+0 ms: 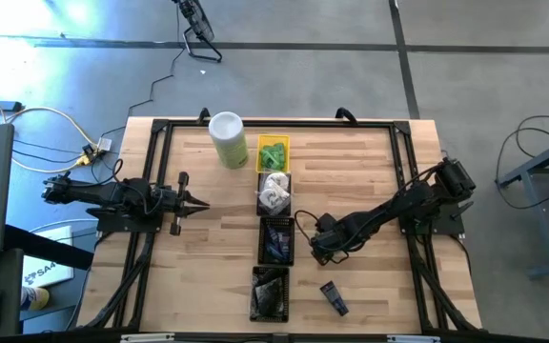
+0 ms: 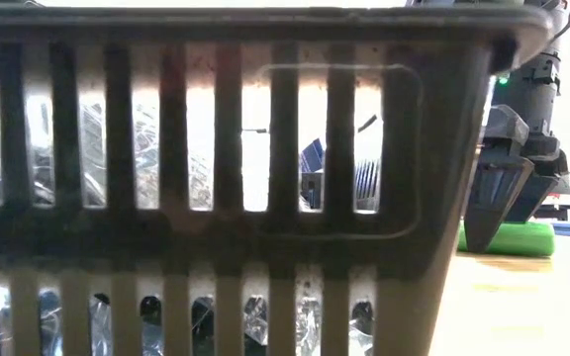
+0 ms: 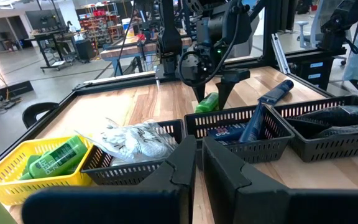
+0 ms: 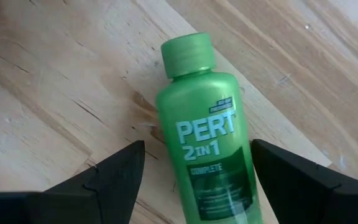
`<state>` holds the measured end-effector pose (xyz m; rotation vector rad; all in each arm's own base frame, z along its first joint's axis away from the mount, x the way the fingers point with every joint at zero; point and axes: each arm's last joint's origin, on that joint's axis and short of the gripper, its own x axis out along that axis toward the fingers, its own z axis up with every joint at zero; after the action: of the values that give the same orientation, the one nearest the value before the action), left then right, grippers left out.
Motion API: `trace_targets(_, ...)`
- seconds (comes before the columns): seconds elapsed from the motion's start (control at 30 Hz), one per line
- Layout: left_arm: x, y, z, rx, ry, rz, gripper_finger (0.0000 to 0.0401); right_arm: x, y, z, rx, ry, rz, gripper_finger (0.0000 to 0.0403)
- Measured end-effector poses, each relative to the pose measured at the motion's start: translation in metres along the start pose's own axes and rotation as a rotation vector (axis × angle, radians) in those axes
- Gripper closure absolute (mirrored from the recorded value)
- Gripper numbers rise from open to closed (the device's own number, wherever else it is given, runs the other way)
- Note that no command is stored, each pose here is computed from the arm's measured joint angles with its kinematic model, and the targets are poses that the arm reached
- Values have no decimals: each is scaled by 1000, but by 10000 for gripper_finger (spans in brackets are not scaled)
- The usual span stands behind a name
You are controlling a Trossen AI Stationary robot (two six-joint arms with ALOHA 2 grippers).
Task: Pick & Place Travel size toiletries
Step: Put the green bottle into the yellow basket
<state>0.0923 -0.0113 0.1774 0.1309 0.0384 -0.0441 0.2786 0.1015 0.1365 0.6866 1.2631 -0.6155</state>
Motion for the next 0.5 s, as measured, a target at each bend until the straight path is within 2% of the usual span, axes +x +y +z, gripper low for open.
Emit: trace_targets(0.5, 0, 0, 0, 0, 0, 0, 377, 0, 1, 1, 27, -21, 3, 115)
